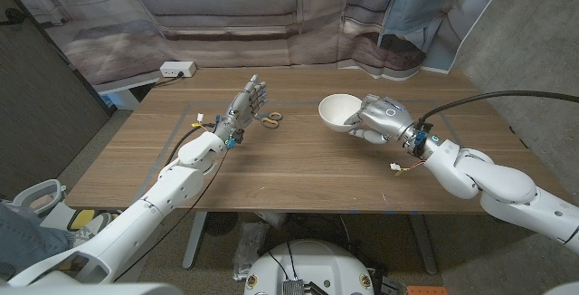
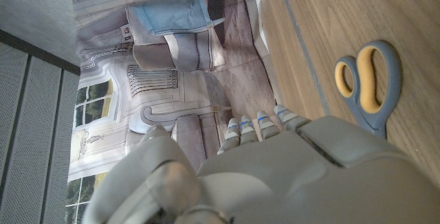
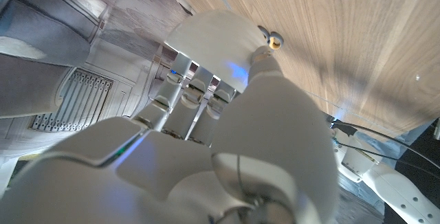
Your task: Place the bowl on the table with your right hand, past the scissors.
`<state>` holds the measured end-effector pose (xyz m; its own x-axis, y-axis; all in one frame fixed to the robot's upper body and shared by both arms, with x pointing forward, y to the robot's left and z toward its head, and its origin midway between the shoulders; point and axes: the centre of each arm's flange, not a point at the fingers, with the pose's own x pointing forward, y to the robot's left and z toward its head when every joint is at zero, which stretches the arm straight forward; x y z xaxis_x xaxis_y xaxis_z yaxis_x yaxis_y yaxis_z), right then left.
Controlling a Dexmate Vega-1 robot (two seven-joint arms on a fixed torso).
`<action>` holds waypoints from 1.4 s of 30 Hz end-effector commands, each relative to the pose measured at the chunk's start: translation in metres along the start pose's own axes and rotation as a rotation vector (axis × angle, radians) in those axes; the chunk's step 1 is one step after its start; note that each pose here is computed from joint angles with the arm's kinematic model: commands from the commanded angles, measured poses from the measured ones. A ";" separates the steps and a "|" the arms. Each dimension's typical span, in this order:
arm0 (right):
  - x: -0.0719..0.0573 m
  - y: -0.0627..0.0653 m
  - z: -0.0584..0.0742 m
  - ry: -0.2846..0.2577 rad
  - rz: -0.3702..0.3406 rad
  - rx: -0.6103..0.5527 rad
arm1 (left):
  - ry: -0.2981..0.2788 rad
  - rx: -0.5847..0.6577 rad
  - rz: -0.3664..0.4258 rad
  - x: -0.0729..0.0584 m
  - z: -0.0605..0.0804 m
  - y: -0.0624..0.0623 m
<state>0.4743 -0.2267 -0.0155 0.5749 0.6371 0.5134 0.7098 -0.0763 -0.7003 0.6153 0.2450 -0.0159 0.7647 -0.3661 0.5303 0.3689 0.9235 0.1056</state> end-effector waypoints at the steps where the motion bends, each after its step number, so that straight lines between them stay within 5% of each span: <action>1: 0.007 0.008 -0.014 0.052 0.014 -0.002 | 0.006 0.001 -0.002 0.003 0.000 0.004; 8: 0.004 0.012 -0.022 0.089 0.035 -0.006 | 0.009 -0.003 -0.004 0.006 -0.002 0.007; 26: -0.031 0.013 -0.037 0.208 0.060 -0.008 | 0.019 -0.002 -0.030 0.020 -0.003 0.010; 42: -0.053 0.011 -0.037 0.265 0.045 -0.028 | 0.020 -0.001 -0.049 0.030 -0.003 0.007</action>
<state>0.4751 -0.2808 -0.0267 0.6897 0.4423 0.5733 0.6781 -0.1166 -0.7257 0.6372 0.2440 -0.0043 0.7602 -0.4017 0.5106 0.3972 0.9093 0.1240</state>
